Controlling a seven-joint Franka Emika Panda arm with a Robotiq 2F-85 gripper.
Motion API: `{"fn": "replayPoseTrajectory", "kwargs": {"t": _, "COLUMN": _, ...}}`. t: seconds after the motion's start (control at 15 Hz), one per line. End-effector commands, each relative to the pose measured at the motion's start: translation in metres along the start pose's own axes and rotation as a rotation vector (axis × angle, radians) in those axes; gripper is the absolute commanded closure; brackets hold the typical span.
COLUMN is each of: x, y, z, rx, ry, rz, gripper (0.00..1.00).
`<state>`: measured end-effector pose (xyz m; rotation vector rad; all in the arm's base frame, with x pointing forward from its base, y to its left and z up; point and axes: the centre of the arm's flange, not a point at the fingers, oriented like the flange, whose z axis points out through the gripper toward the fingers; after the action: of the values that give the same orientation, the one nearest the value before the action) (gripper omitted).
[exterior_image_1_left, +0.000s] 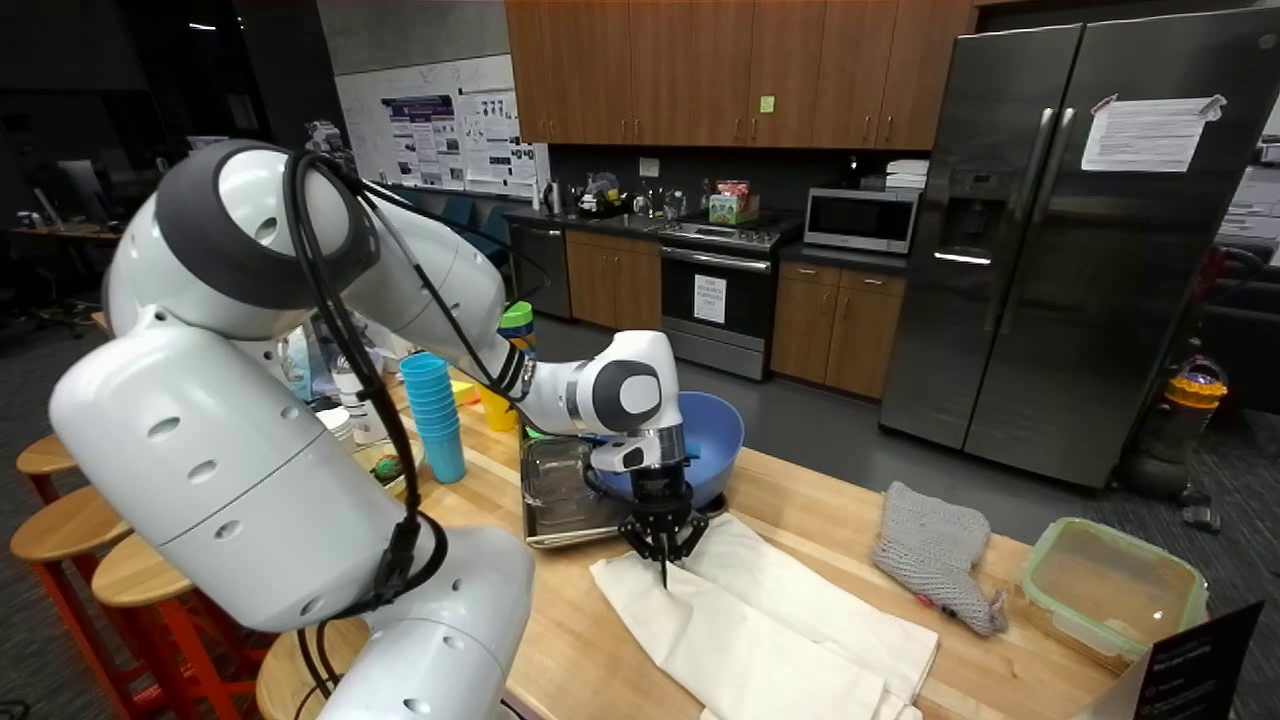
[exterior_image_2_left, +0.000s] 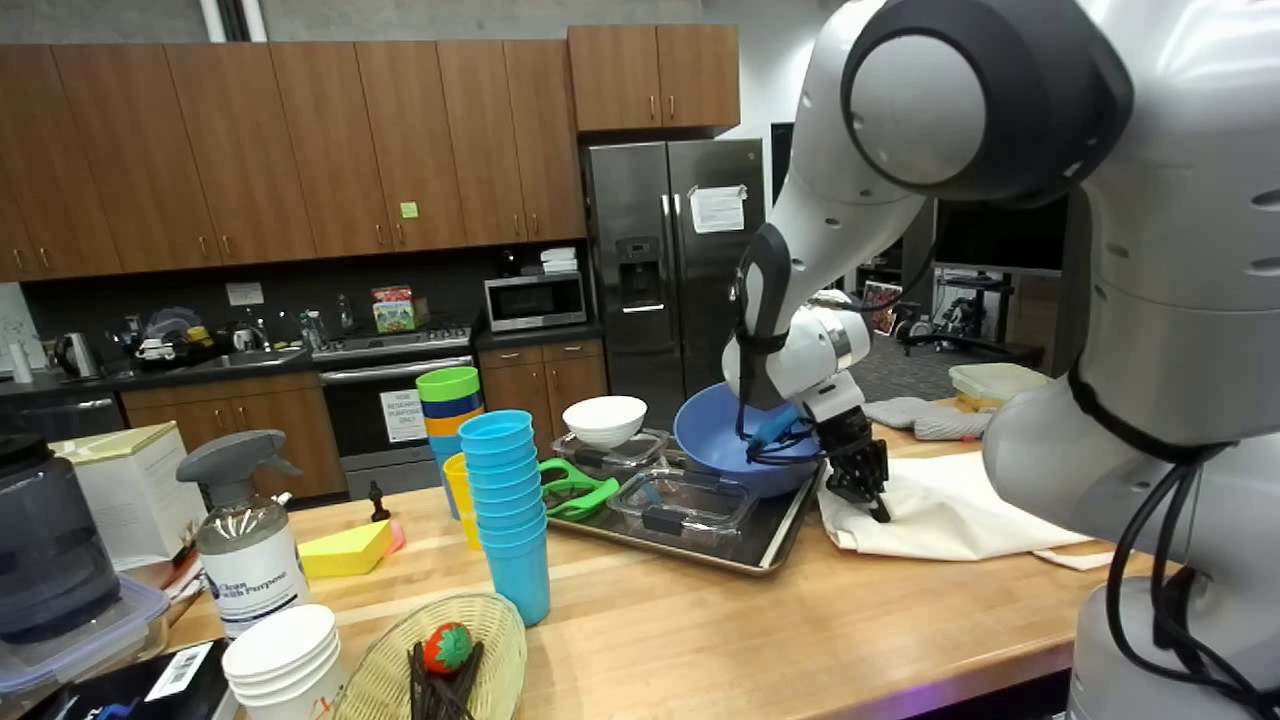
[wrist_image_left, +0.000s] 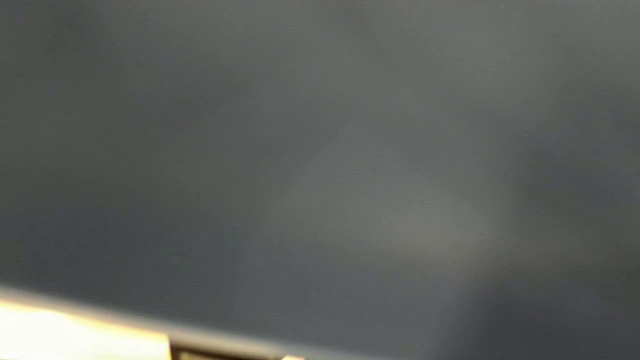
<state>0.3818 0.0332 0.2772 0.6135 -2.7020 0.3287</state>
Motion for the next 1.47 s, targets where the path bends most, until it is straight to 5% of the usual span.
{"fn": "replayPoseTrajectory", "kwargs": {"t": 0.0, "x": -0.005, "y": 0.005, "z": 0.002, "rx": -0.017, "ry": 0.004, "rz": 0.004, "gripper": 0.99}}
{"fn": "replayPoseTrajectory", "kwargs": {"t": 0.8, "x": -0.001, "y": 0.012, "z": 0.001, "rx": 0.143, "ry": -0.014, "rz": -0.300, "gripper": 0.99}}
{"fn": "replayPoseTrajectory", "kwargs": {"t": 1.4, "x": 0.006, "y": -0.002, "z": 0.004, "rx": 0.108, "ry": -0.003, "rz": -0.227, "gripper": 0.99}}
